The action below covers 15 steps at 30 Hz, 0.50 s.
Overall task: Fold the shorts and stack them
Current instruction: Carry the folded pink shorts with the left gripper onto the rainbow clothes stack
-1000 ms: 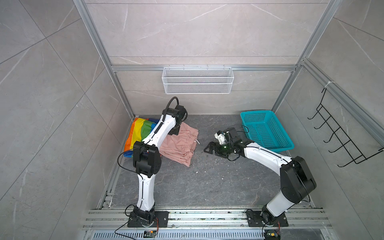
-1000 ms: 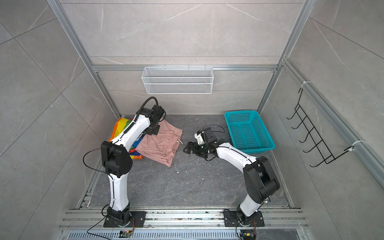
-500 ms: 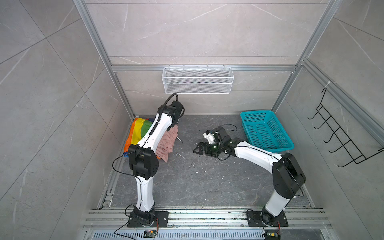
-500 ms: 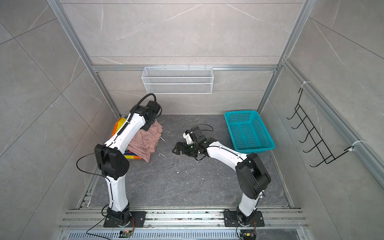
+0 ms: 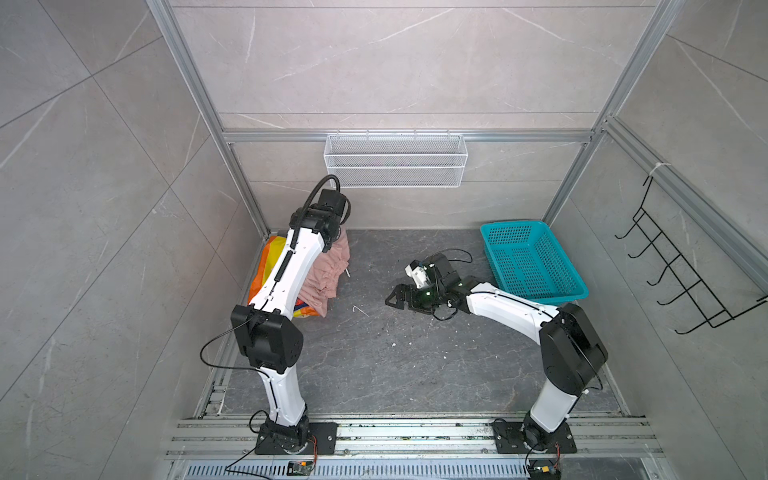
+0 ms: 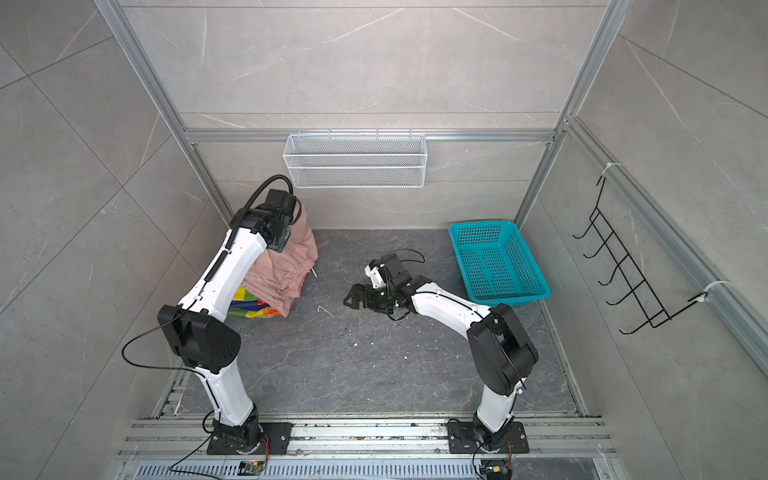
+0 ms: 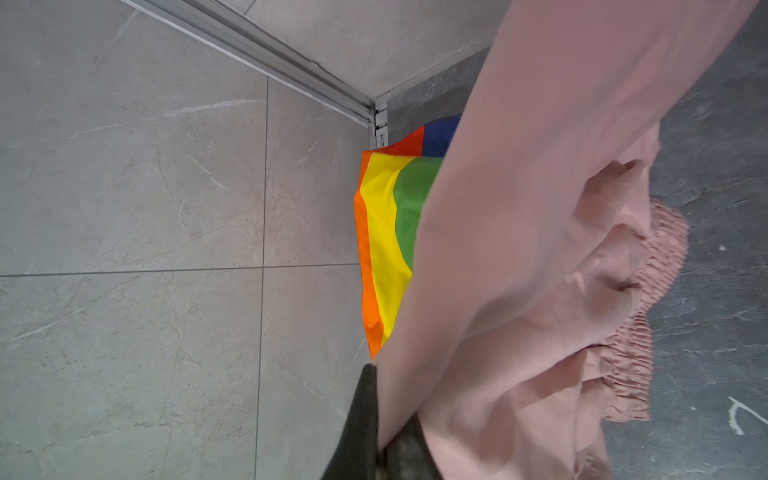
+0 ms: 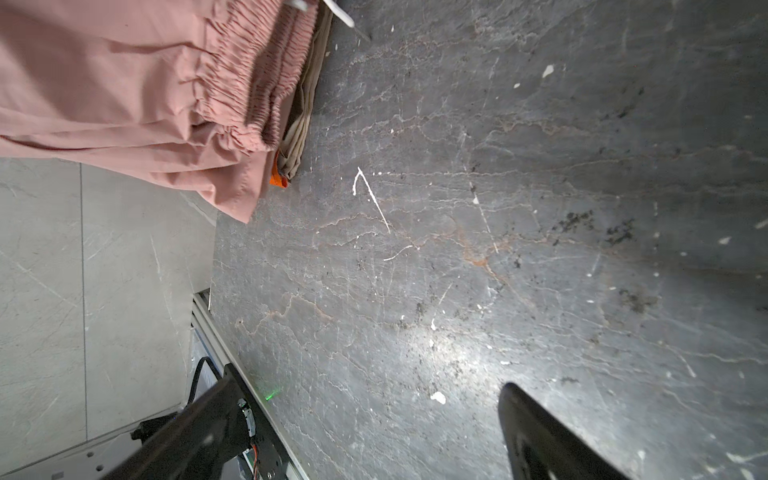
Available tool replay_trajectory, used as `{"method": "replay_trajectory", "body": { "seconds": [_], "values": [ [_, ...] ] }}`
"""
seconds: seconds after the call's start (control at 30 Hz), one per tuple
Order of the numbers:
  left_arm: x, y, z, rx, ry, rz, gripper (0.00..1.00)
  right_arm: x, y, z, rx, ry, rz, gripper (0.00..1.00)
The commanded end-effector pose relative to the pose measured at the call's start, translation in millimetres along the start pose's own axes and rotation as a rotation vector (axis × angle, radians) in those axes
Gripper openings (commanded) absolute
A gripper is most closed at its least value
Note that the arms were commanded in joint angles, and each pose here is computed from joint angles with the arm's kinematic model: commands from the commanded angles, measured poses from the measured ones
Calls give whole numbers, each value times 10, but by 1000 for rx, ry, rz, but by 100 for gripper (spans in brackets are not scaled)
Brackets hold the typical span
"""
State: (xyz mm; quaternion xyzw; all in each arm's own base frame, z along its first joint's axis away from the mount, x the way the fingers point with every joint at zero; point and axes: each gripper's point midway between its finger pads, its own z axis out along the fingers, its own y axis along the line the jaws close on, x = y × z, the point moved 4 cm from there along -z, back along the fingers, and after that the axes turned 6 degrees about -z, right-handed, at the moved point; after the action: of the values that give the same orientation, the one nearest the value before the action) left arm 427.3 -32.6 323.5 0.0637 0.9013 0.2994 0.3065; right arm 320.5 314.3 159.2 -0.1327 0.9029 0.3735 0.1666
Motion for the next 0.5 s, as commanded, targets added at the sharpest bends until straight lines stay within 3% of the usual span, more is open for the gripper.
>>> {"method": "replay_trajectory", "body": {
  "seconds": [0.0,0.47],
  "values": [
    [-35,321,-104,31,-67,-111,0,-61,60,33,-21,-5,1,99],
    [276,612,685,107,14,-222,0,-24,57,87,-27,25,17,99]
  ]
}}
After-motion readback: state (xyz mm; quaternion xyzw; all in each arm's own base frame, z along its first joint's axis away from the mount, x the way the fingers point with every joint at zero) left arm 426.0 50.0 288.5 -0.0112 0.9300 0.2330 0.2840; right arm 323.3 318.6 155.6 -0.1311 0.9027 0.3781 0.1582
